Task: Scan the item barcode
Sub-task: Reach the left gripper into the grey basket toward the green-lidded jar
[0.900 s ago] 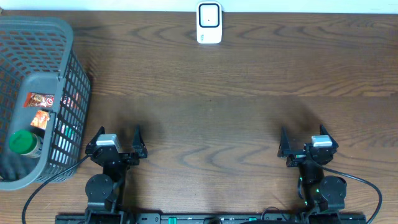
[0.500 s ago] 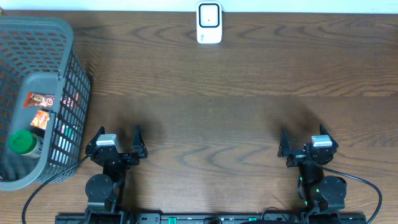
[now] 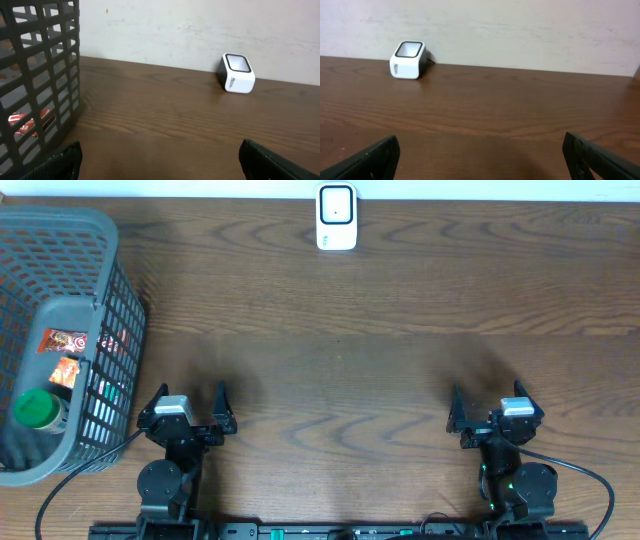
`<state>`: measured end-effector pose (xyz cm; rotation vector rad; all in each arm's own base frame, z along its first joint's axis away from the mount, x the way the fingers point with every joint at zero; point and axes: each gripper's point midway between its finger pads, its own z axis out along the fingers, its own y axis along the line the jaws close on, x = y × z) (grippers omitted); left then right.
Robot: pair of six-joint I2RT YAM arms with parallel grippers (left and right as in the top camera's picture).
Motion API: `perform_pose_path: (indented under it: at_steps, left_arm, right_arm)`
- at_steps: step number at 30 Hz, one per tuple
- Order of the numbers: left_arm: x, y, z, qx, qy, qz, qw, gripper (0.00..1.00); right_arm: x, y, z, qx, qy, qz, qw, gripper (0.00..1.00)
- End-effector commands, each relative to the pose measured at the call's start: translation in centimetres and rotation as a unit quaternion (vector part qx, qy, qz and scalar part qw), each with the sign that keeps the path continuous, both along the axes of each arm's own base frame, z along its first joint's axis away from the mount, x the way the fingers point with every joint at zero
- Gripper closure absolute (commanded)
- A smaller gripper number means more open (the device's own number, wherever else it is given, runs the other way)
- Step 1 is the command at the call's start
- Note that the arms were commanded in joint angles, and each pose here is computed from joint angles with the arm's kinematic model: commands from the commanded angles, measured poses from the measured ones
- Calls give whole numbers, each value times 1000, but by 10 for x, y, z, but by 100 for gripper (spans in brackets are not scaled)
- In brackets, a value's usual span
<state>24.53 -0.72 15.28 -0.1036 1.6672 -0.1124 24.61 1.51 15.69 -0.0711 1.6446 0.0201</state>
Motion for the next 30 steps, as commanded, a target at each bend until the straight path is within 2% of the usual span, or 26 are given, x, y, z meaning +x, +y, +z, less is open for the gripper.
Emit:
perform_pose_path:
  at_steps: [1,7,11,13,17,19,22,25,28,30]
  left_arm:
    - [-1,7,-12,5,19,20,1000,2]
    - [-2,4,-17,-3,30,13,999,2]
    - [-5,-35,-18,-8,38,-99,994,2]
    - [-8,-50,-19,11,45,-146,988,2]
    - [-13,-65,-10,44,71,-193,978,2]
    - [-10,-78,32,45,69,-223,971,2]
    - [2,-84,103,43,59,-229,971,2]
    - [8,-87,166,31,78,-236,968,2]
    - [-1,-95,202,19,130,-264,956,2]
    - [-8,-94,202,13,181,-263,947,2]
  right_arm:
    - [0,-4,0,8,0,-9,1000,1]
    - [0,-4,0,8,0,-9,1000,1]
    - [0,-4,0,8,0,-9,1000,1]
    - [0,-4,0,8,0,-9,1000,1]
    - [0,-4,0,8,0,-9,1000,1]
    - [0,-4,0,8,0,-9,1000,1]
    - [0,-4,0,8,0,-9,1000,1]
    - [0,-4,0,8,0,-9,1000,1]
    - [0,-4,0,8,0,-9,1000,1]
    - [0,-4,0,8,0,-9,1000,1]
